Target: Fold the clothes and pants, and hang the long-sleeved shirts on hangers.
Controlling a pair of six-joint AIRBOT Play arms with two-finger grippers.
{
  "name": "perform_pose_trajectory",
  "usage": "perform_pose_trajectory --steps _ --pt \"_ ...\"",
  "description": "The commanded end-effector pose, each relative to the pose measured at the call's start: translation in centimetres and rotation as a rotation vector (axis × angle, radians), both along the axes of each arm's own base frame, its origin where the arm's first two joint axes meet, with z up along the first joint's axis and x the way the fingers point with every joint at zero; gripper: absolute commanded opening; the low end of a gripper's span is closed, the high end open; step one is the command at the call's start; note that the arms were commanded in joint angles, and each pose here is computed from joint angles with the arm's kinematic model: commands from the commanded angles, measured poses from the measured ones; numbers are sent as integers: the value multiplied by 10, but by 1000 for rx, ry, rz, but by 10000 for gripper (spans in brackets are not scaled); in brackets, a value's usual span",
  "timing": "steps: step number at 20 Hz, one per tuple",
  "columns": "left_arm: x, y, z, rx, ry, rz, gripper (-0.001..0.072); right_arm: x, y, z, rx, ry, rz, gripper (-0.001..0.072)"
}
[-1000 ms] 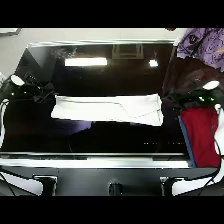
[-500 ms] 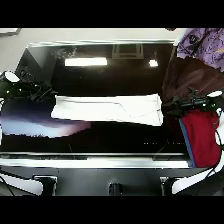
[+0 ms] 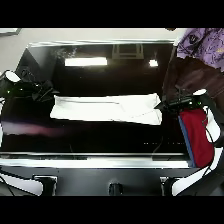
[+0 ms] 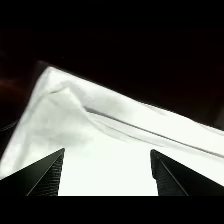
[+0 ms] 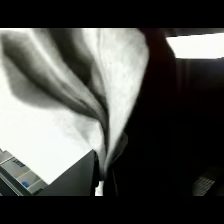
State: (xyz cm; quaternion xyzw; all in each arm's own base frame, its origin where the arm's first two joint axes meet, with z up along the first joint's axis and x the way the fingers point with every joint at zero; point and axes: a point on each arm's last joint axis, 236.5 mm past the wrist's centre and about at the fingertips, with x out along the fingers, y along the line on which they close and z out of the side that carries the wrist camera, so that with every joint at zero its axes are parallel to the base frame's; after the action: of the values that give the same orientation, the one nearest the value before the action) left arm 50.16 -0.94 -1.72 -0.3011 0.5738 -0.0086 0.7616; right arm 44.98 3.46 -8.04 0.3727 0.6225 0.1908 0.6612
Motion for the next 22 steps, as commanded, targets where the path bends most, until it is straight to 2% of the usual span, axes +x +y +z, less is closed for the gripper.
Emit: perform_pose_trajectory --steps 1,2,3,8,10,14,17,22 --pt "6 -41 10 -123 -21 -28 368 2 -4 39 -69 -31 -37 35" --pt "5 -58 9 -152 -16 -47 100 -1 -9 53 -106 -38 -51 35" --pt "4 -81 9 -178 -15 -85 14 -5 -15 69 -147 -50 -62 35" --pt "-14 -231 -5 -316 -4 -250 14 -27 -31 145 -282 -100 -77 35" --pt "-29 -301 -11 -411 9 -281 14 -28 -41 176 -341 -146 -90 35" --pt "-68 -419 -24 -562 56 -318 14 -31 -44 227 -383 -223 -97 35" --pt "-91 -486 -27 -647 96 -351 14 -35 -47 248 -414 -261 -101 35" --pt "-108 -560 -36 -731 134 -316 14 -41 -47 263 -429 -281 -99 35"
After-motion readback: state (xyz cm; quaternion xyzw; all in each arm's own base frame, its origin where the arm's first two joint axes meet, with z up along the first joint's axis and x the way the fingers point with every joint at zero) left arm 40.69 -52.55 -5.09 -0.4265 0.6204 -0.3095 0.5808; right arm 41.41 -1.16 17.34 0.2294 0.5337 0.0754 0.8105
